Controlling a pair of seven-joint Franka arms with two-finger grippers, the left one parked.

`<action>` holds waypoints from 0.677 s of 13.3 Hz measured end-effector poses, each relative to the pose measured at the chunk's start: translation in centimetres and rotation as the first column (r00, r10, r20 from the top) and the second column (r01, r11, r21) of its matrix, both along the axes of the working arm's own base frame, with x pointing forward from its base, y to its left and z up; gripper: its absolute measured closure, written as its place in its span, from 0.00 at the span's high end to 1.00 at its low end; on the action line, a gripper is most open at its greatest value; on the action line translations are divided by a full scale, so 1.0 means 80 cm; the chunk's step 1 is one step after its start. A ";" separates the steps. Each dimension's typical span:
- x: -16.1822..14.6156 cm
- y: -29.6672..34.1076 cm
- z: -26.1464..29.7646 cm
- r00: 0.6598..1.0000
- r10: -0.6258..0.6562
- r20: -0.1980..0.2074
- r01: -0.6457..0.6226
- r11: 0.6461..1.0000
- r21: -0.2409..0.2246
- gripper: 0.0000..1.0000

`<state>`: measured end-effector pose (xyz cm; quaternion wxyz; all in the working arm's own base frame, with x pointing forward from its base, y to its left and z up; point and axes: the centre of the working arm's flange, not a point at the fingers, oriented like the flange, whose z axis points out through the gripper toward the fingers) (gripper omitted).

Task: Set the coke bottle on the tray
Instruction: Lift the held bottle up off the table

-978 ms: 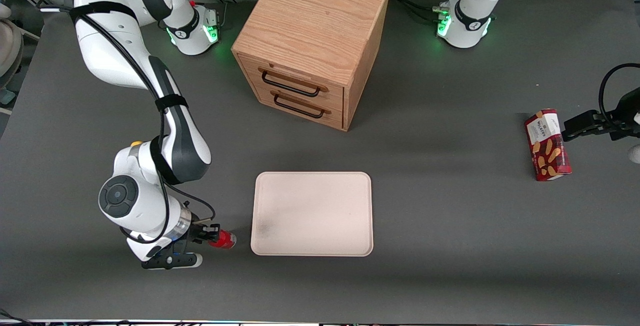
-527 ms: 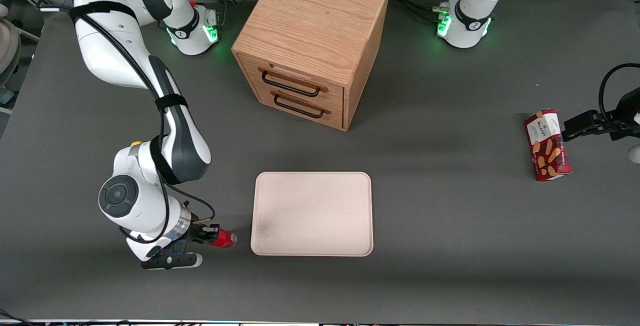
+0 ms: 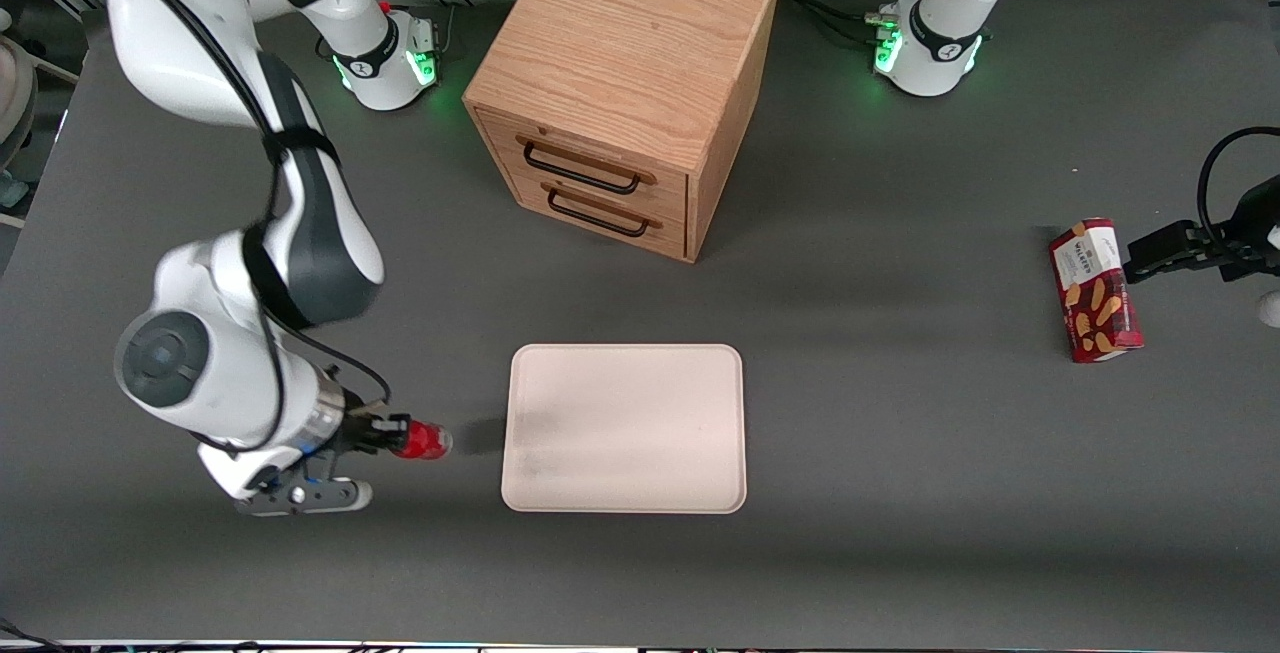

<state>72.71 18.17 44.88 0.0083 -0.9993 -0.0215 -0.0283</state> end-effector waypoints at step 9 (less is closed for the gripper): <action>-0.083 -0.043 0.183 0.999 0.047 -0.017 -0.048 0.997 -0.052 0.31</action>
